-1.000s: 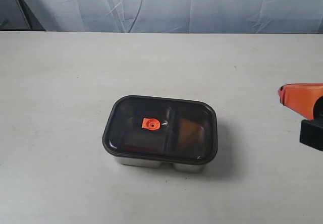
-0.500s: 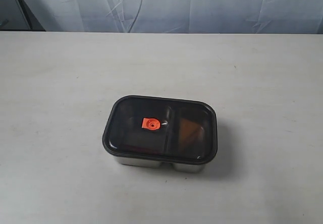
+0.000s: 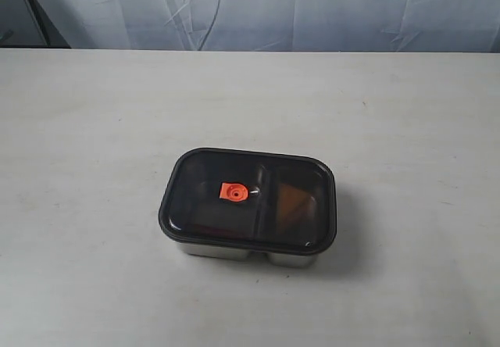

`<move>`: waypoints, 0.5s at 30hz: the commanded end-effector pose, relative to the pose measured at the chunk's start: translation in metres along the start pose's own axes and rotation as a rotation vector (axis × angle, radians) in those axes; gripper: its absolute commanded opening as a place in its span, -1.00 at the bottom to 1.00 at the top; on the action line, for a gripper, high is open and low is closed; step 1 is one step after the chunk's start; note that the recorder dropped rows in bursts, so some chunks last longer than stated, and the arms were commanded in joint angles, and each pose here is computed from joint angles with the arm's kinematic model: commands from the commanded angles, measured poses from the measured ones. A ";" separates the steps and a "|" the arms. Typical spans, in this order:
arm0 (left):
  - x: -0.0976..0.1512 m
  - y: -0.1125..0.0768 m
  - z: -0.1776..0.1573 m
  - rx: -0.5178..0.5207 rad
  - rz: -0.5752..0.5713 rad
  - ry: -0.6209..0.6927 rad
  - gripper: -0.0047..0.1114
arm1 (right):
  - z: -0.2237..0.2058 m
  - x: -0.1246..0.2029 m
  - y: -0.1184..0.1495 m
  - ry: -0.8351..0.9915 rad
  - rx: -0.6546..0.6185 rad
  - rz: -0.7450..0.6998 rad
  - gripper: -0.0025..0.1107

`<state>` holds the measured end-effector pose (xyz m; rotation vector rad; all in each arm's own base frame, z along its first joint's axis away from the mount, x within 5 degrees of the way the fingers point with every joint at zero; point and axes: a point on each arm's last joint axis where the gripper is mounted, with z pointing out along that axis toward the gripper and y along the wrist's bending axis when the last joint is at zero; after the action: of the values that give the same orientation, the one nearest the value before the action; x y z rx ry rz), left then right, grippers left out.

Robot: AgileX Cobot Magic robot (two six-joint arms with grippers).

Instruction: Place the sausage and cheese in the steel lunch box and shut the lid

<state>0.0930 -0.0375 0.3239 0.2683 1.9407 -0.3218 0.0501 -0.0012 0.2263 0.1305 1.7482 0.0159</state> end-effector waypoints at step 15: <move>0.001 0.000 -0.001 -0.001 0.000 -0.006 -0.92 | 0.004 0.025 -0.006 0.071 0.045 -0.090 -0.97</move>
<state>0.0930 -0.0375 0.3239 0.2683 1.9407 -0.3218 0.0497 -0.0041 0.2013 0.0854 1.8274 -0.0698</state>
